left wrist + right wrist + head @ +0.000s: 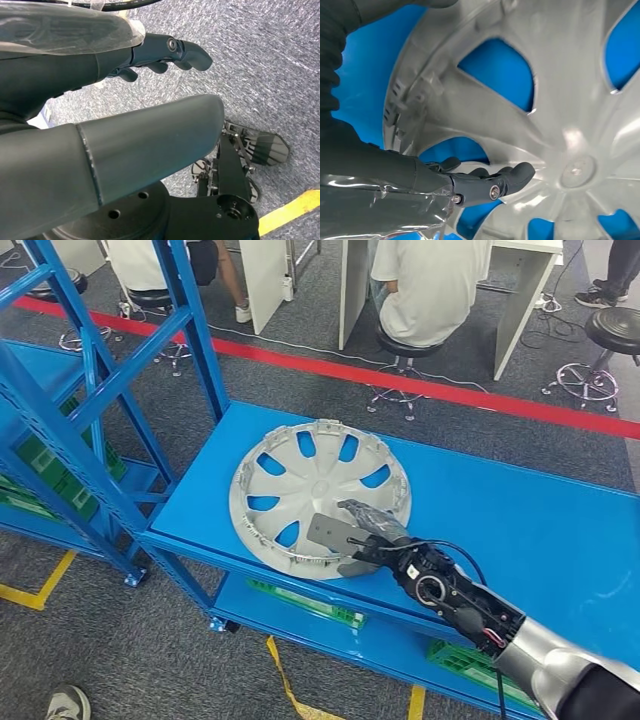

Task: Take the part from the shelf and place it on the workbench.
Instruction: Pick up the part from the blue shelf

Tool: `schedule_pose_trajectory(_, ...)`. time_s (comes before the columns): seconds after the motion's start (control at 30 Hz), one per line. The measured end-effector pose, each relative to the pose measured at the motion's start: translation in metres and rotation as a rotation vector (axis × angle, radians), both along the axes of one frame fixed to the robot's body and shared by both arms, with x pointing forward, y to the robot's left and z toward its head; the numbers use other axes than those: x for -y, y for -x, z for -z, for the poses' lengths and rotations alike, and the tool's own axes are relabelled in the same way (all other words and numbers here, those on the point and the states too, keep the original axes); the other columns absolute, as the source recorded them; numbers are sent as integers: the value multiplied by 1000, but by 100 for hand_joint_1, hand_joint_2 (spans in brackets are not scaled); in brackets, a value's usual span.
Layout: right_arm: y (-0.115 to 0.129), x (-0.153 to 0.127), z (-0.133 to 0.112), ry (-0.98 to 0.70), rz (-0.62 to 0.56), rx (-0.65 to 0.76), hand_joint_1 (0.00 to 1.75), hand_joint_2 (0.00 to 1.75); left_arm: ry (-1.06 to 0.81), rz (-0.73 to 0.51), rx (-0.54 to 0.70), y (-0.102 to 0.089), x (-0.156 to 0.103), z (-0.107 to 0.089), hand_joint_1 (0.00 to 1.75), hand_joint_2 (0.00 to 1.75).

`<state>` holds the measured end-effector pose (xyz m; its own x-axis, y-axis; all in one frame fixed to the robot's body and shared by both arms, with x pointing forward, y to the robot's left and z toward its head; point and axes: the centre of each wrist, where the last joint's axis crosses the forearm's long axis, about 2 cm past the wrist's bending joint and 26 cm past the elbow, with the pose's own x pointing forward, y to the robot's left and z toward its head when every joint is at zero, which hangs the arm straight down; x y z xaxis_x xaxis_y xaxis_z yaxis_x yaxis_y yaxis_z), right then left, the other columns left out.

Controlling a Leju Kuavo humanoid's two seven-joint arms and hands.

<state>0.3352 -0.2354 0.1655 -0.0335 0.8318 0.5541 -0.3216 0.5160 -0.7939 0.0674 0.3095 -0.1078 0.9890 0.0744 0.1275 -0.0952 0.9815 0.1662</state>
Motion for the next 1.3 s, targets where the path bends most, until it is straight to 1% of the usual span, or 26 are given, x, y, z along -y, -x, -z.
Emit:
schedule_pose_trajectory(0.17,-7,5,10,19,-21,17,0,175,5,3,2,0,0,0,0,0)
schedule_pose_trajectory(0.37,-15,6,14,81,-69,30,0,175,11,3,3,0,0,0,0,0)
schedule_pose_trajectory(0.77,-25,0,11,202,-165,42,0,175,13,-3,3,-1,0,0,0,0)
schedule_pose_trajectory(1.3,-28,-8,5,222,-220,77,0,175,16,-25,5,1,0,0,0,0)
